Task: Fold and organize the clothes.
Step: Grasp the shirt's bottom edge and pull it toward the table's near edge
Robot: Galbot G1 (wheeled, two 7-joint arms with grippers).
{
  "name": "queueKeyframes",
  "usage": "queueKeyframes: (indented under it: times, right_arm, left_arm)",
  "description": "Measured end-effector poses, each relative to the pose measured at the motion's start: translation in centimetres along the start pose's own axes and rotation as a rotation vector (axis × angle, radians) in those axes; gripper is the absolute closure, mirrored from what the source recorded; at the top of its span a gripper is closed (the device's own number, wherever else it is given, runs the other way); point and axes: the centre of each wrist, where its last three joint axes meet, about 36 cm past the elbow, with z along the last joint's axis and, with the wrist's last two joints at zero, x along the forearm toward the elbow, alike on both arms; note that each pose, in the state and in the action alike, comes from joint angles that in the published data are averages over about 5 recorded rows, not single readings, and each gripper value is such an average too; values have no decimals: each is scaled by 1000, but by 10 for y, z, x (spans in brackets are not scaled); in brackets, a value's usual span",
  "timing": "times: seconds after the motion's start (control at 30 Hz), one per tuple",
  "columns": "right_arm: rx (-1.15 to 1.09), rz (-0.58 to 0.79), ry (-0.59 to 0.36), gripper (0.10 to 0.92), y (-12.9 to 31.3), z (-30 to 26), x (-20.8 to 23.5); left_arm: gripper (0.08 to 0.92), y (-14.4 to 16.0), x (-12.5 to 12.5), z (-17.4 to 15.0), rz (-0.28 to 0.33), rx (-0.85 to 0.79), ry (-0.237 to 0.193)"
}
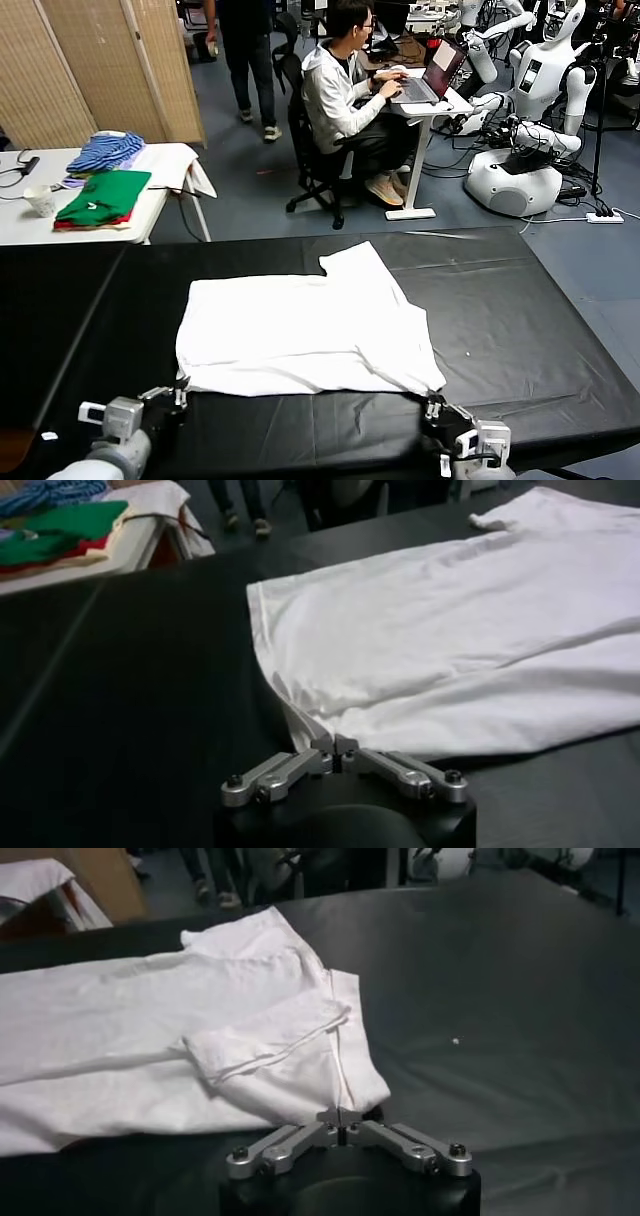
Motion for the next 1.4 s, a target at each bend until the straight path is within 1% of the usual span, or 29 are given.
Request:
queueKeyframes:
  times: [0.17, 0.43, 0.7, 0.77, 0.9, 0.97, 1.03, 1.07, 1.13, 1.17, 1.2, 1.27, 1.3, 1.33, 1.4]
  right_arm:
    - [-2, 12, 4, 882, -1, 1, 1]
    - [-11, 21, 9, 882, -2, 1, 6]
    - [-4, 18, 43, 882, 1, 8, 11]
    - [-4, 21, 49, 882, 1, 10, 12]
    - [-6, 19, 53, 882, 1, 10, 12]
    - [-8, 15, 53, 882, 1, 10, 12]
    - [-10, 15, 54, 878, 1, 10, 13]
    - [-10, 16, 54, 862, 1, 10, 13]
    - [-9, 20, 54, 791, 1, 10, 13]
    - [-8, 23, 53, 739, 1, 10, 13]
    - [-7, 26, 52, 668, 0, 10, 13]
    - [-3, 33, 51, 554, -1, 10, 12]
    - [-1, 36, 51, 478, -2, 10, 12]
    - [1, 39, 51, 402, -2, 10, 13]
    - [4, 43, 48, 274, -3, 9, 14]
  left_arm:
    - [846, -1, 3, -1, -1, -7, -2]
    - [846, 0, 8, -3, -25, -40, 3]
    - [846, 8, 8, -4, -96, -66, 5]
    - [846, 12, 10, -7, -125, -49, -12]
    - [846, 22, 14, -18, -183, 11, -75]
    - [846, 29, 13, -23, -196, 50, -111]
    - [846, 35, 9, -28, -192, 90, -143]
    - [846, 38, 7, -30, -185, 110, -157]
    - [835, 44, 1, -34, -169, 145, -182]
    - [824, 46, -2, -35, -160, 162, -193]
    - [794, 49, -5, -37, -152, 179, -203]
    - [696, 54, -13, -41, -138, 213, -224]
    - [640, 56, -17, -43, -130, 231, -236]
    - [564, 58, -21, -46, -122, 248, -247]
    - [450, 63, -31, -51, -100, 285, -268]
